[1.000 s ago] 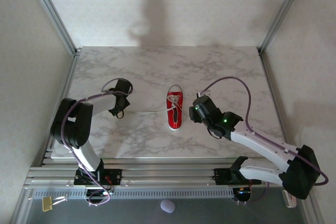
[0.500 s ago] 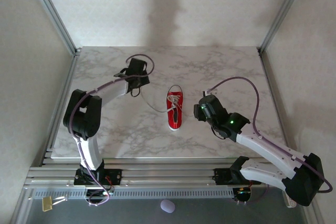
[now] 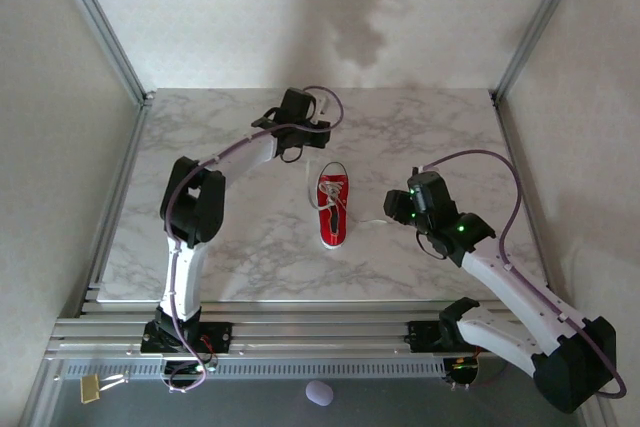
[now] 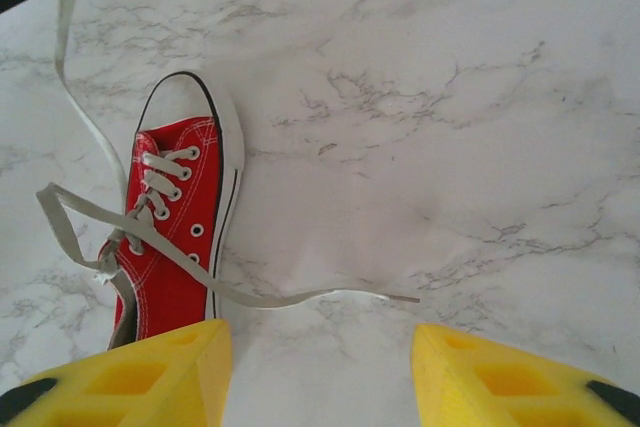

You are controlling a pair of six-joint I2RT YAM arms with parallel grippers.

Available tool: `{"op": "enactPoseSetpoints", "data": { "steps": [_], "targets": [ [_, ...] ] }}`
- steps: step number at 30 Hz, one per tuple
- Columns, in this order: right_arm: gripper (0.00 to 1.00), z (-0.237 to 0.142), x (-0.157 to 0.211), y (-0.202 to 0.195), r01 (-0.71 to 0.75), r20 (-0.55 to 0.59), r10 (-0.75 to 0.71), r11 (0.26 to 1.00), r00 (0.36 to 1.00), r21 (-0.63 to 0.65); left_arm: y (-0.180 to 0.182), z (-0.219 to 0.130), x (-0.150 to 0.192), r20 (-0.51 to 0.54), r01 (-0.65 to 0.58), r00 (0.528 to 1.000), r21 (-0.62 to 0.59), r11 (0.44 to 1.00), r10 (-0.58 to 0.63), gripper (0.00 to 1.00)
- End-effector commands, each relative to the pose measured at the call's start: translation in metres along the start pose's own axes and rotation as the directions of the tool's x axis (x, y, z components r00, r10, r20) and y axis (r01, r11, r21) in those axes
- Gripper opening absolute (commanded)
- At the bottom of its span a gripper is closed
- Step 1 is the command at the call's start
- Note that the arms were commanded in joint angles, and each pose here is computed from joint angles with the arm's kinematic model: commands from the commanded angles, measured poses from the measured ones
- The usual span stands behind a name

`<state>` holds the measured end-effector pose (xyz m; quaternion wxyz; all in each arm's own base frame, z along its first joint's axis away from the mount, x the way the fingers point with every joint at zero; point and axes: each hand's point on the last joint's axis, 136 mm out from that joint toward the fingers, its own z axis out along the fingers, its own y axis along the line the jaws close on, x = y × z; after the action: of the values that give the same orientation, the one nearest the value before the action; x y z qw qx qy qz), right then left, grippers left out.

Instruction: Tie the shoes

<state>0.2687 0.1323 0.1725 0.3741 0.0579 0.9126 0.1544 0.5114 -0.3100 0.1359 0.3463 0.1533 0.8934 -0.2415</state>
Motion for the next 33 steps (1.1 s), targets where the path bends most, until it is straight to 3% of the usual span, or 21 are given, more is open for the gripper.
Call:
{"op": "enactPoseSetpoints", "data": {
  "steps": [1,10,15,25,33],
  "targets": [
    [0.50,-0.005,0.004,0.003,-0.029,-0.028,0.028,0.999,0.999,-0.041,-0.034,0.000,-0.002,-0.018,-0.118,0.993,0.107,0.987,0.121,0.00],
    [0.49,-0.005,-0.002,-0.009,-0.112,-0.005,0.112,0.993,0.994,-0.048,-0.090,0.002,0.011,-0.029,-0.270,0.958,0.238,0.933,0.285,0.00],
    [0.49,-0.003,-0.023,-0.023,-0.250,0.006,0.252,0.964,0.968,-0.086,-0.116,0.001,0.022,-0.014,-0.409,0.902,0.299,0.862,0.432,0.00],
    [0.62,0.012,-0.059,0.000,-0.474,-0.034,0.493,0.811,0.869,-0.344,-0.153,-0.014,0.041,0.093,-0.543,0.815,0.466,0.699,0.571,0.00],
    [0.56,0.020,-0.087,0.010,-0.591,-0.039,0.649,0.665,0.760,-0.456,-0.167,-0.035,0.054,0.228,-0.672,0.716,0.478,0.565,0.659,0.00]
  ]
}}
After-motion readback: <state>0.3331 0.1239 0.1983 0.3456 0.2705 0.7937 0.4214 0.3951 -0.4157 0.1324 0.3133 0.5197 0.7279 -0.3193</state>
